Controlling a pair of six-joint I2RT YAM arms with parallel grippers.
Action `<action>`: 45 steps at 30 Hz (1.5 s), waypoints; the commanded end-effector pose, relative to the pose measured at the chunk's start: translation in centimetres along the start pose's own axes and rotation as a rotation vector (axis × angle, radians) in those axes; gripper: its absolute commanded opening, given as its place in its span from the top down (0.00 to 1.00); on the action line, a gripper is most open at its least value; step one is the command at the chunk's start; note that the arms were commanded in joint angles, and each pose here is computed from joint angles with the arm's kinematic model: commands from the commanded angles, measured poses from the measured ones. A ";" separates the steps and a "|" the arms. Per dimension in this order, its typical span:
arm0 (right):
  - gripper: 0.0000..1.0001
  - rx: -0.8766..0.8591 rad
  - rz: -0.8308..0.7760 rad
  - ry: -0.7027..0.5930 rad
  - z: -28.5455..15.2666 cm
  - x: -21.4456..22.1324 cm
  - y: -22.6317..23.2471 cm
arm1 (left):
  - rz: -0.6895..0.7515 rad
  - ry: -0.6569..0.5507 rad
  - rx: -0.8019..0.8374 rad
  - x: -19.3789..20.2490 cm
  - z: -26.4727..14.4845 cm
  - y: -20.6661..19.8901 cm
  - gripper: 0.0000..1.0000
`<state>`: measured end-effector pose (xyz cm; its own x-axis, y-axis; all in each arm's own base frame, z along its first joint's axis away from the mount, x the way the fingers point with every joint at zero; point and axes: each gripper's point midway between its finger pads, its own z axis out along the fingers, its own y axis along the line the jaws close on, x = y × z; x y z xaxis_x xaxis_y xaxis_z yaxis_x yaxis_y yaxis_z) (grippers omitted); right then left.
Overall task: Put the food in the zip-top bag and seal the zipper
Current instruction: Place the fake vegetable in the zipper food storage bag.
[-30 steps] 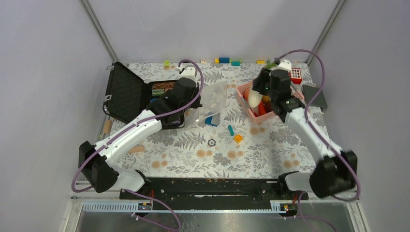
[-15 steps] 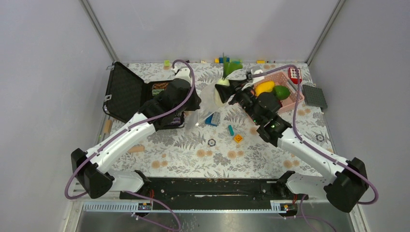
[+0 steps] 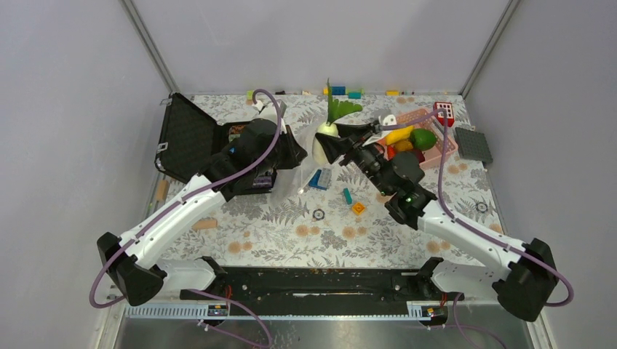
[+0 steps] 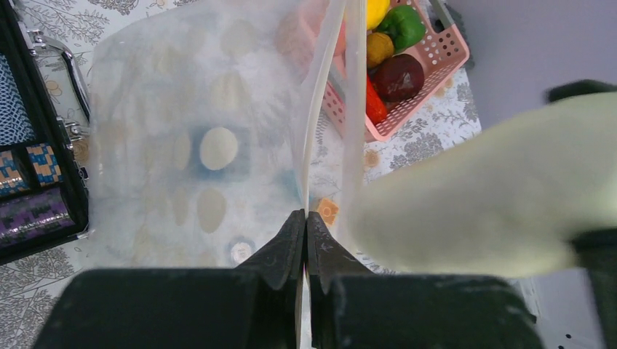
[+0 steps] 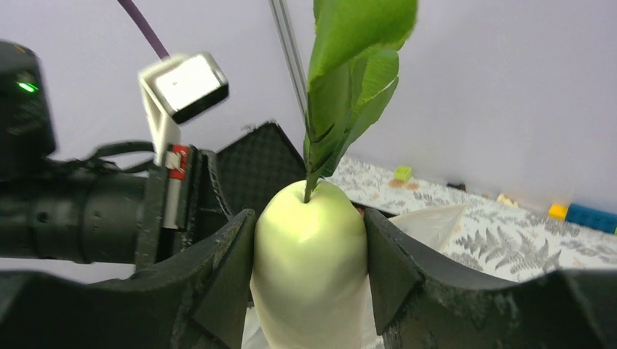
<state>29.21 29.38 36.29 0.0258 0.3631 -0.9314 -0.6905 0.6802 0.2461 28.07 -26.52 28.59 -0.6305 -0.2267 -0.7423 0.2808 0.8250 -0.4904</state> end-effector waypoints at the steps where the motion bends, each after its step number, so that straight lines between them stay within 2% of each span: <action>1: 0.71 -0.013 0.017 -0.166 -1.6 -6.3 1.1 | -0.052 -0.024 0.067 -0.9 -1.4 -1.6 1.00; 7: 0.72 -0.020 0.037 -0.211 -2.9 -7.8 1.3 | -0.072 0.006 0.084 -0.2 -1.8 -1.8 1.00; 14: 0.71 -0.060 0.014 -0.174 -0.7 -5.2 1.7 | -0.058 0.030 0.136 0.5 -2.6 -3.0 1.00; 22: 0.72 -0.047 0.022 -0.077 -2.0 0.8 0.4 | -0.084 -0.032 0.116 -0.7 -4.0 -2.6 1.00; 30: 0.73 -0.227 -0.011 0.074 -4.4 5.4 2.9 | -0.104 -0.056 0.089 -1.1 -3.6 -2.2 1.00; 33: 0.67 -0.299 -0.033 0.164 -4.7 7.2 4.0 | -0.094 -0.043 0.101 -0.9 -3.3 -2.4 1.00; 35: 0.58 -0.307 -0.025 0.199 -4.5 7.9 4.2 | -0.084 -0.032 0.113 -0.7 -3.0 -2.6 1.00; 40: 0.39 -0.103 0.067 0.228 -3.3 7.7 1.7 | -0.075 -0.018 0.127 -0.4 -2.9 -2.8 1.00; 42: 0.29 -0.055 0.093 0.227 -3.2 7.2 1.2 | -0.074 -0.024 0.122 -0.5 -2.9 -2.7 1.00; 45: 0.06 -0.040 0.124 0.229 -3.4 6.5 1.2 | -0.071 -0.032 0.114 -0.4 -2.9 -2.5 1.00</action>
<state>25.75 31.00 26.61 -0.2121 0.2051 -0.9555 -0.7505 0.5920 0.2936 25.18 -26.68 30.15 -0.6677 -0.2815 -0.6891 0.2817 0.7613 -0.5840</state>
